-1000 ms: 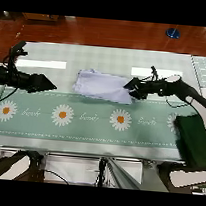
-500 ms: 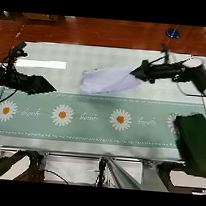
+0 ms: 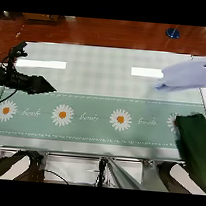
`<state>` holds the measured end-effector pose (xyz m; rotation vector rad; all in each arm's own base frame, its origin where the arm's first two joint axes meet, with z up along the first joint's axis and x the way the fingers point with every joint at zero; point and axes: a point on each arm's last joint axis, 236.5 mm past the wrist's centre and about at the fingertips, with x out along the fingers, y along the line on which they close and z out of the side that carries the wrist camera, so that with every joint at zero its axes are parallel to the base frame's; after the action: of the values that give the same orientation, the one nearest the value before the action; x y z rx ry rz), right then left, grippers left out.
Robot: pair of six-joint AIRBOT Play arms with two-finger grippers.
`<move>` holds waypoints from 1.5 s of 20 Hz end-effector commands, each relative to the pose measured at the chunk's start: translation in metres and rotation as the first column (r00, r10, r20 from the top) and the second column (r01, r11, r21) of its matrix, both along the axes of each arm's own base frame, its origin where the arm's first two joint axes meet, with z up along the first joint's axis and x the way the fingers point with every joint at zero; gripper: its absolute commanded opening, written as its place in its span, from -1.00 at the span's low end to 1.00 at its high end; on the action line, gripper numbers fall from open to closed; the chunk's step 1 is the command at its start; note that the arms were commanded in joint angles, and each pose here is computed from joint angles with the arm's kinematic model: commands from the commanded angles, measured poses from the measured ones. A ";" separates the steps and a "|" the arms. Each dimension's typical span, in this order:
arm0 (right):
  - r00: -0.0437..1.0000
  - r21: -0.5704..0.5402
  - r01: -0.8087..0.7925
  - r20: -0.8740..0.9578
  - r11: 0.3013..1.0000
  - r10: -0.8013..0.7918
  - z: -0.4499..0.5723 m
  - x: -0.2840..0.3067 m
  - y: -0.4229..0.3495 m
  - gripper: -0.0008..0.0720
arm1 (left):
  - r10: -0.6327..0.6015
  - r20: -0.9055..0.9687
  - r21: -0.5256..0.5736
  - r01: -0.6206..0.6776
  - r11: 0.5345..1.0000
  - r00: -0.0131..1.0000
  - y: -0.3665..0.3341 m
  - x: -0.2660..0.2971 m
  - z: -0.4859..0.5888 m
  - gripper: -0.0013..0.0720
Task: Fold the shirts.
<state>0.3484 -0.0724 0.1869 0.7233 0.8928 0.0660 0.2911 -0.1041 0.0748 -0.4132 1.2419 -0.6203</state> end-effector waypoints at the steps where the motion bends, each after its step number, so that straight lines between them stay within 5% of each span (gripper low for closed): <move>1: 0.938 -0.110 0.260 -0.208 0.959 -0.278 -0.020 -0.088 -0.083 -0.90 | -0.021 0.019 0.006 0.021 1.000 1.000 0.000 0.000 0.000 0.27; 6: 0.685 -0.289 0.407 -0.531 0.866 -0.499 -0.055 -0.215 -0.137 -0.90 | -0.030 0.041 0.013 0.030 0.999 0.999 0.001 0.002 0.000 0.26; 11: 0.467 -0.418 0.471 -0.629 0.777 -0.622 -0.063 -0.283 -0.158 -0.90 | -0.045 0.055 0.018 0.044 0.999 0.997 0.001 0.003 0.000 0.27; 18: 0.293 -0.337 0.407 -0.832 0.849 -0.471 -0.132 -0.331 -0.122 -0.90 | -0.013 0.111 0.035 0.009 0.999 0.994 0.006 0.018 0.001 0.27; 19: 0.246 -0.350 0.374 -0.855 0.859 -0.456 -0.141 -0.345 -0.120 -0.78 | -0.007 0.117 0.037 0.003 0.999 0.993 0.006 0.020 0.001 0.27; 21: 0.189 -0.402 0.321 -0.860 0.858 -0.474 -0.153 -0.364 -0.128 -0.11 | 0.001 0.126 0.039 -0.006 0.999 0.992 0.007 0.022 0.001 0.27; 23: 0.206 -0.476 0.273 -0.820 0.836 -0.534 -0.160 -0.367 -0.151 0.31 | 0.001 0.126 0.039 -0.006 0.999 0.992 0.007 0.022 0.001 0.27; 24: 0.218 -0.536 0.244 -0.782 0.808 -0.584 -0.158 -0.368 -0.169 0.36 | 0.001 0.126 0.039 -0.006 0.999 0.992 0.007 0.022 0.001 0.27; 26: 0.332 -0.652 0.249 -0.637 0.716 -0.695 -0.147 -0.344 -0.215 0.36 | 0.001 0.126 0.038 -0.006 0.999 0.992 0.007 0.023 0.001 0.27; 28: 0.553 -0.709 0.394 -0.326 0.586 -0.767 -0.107 -0.264 -0.267 0.35 | 0.007 0.133 0.040 -0.013 0.999 0.991 0.008 0.025 0.002 0.28; 29: 0.637 -0.675 0.530 -0.083 0.514 -0.766 -0.067 -0.208 -0.289 0.18 | 0.015 0.143 0.035 -0.021 0.999 0.990 0.008 0.028 0.003 0.36; 30: 0.632 -0.525 0.720 0.223 0.454 -0.742 -0.008 -0.144 -0.302 -0.07 | 0.040 0.167 0.029 -0.045 0.999 0.985 0.009 0.036 0.005 0.61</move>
<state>0.0785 -0.3208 0.0712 0.5051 1.2148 -1.1024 0.3159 -0.0965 0.0767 -0.3396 1.1225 -0.6050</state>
